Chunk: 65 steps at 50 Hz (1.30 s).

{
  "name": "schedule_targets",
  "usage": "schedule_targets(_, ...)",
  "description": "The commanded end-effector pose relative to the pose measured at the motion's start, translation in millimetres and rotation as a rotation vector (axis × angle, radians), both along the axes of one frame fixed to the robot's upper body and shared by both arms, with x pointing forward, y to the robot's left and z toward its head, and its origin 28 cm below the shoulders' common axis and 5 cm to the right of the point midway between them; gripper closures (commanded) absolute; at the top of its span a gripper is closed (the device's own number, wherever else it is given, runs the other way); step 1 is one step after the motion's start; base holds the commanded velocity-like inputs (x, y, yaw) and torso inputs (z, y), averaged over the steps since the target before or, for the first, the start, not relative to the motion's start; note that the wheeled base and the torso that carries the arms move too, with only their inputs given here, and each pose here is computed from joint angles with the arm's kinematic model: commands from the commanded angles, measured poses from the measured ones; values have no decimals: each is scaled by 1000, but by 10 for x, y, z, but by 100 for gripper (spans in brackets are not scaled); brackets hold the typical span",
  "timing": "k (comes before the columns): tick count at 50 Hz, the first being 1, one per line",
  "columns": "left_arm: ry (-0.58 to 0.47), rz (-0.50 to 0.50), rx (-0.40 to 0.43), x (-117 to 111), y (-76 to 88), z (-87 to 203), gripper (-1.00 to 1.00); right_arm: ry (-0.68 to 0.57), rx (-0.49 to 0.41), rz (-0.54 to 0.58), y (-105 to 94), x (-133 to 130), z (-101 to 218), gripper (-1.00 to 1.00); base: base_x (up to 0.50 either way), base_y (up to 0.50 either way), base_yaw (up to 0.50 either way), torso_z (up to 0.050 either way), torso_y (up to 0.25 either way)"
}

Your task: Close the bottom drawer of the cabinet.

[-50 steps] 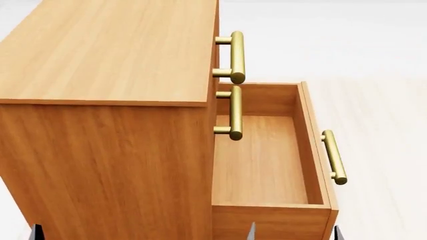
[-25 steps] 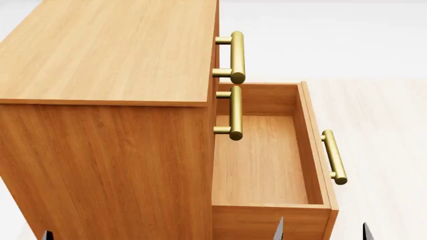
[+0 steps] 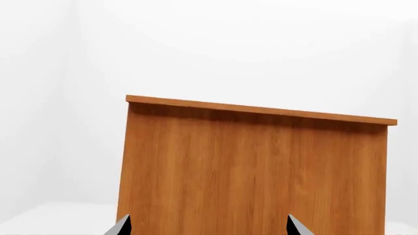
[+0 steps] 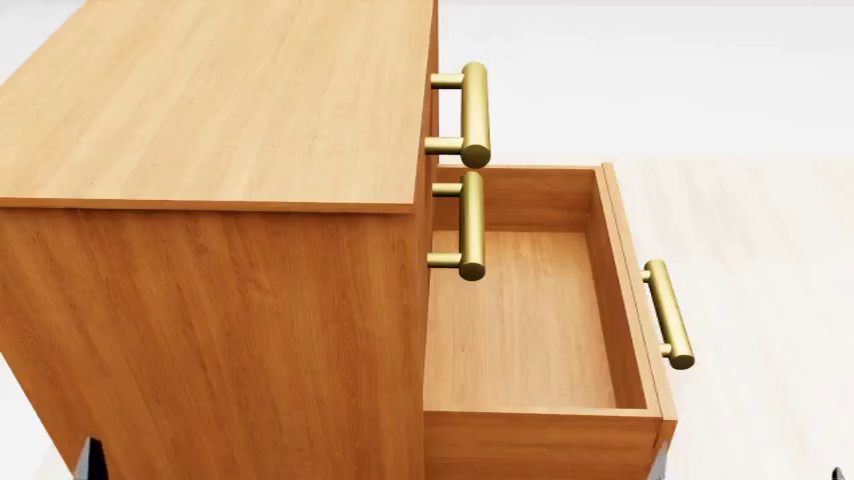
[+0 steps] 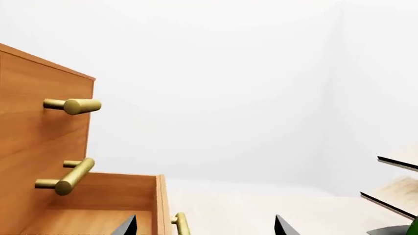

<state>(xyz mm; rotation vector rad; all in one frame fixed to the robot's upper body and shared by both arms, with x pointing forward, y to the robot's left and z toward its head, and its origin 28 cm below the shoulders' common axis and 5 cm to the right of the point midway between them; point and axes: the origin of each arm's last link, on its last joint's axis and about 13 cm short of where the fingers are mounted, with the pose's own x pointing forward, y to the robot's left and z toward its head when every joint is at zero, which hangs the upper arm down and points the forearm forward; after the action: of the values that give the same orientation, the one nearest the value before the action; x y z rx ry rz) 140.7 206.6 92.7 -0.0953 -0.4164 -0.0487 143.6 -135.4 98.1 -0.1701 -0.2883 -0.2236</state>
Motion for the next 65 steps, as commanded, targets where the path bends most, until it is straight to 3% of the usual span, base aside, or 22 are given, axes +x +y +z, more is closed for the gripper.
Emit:
schedule_targets(1, 1, 4, 13, 38, 14, -16, -100, 10, 16, -68, -200, -17, -17, -100, 0, 0, 0, 0, 0)
schedule_targets(17, 9, 4, 17, 64, 10, -49, -100, 27, 36, -106, -358, 45, -87, -100, 0, 0, 0, 0, 0)
schedule_targets(36, 16, 2, 21, 72, 3, -56, -100, 113, 55, -107, -550, 341, -207, -100, 0, 0, 0, 0, 0)
schedule_targets(65, 25, -3, 24, 95, -5, -56, -100, 223, 163, -97, -900, 668, -256, -100, 0, 0, 0, 0, 0)
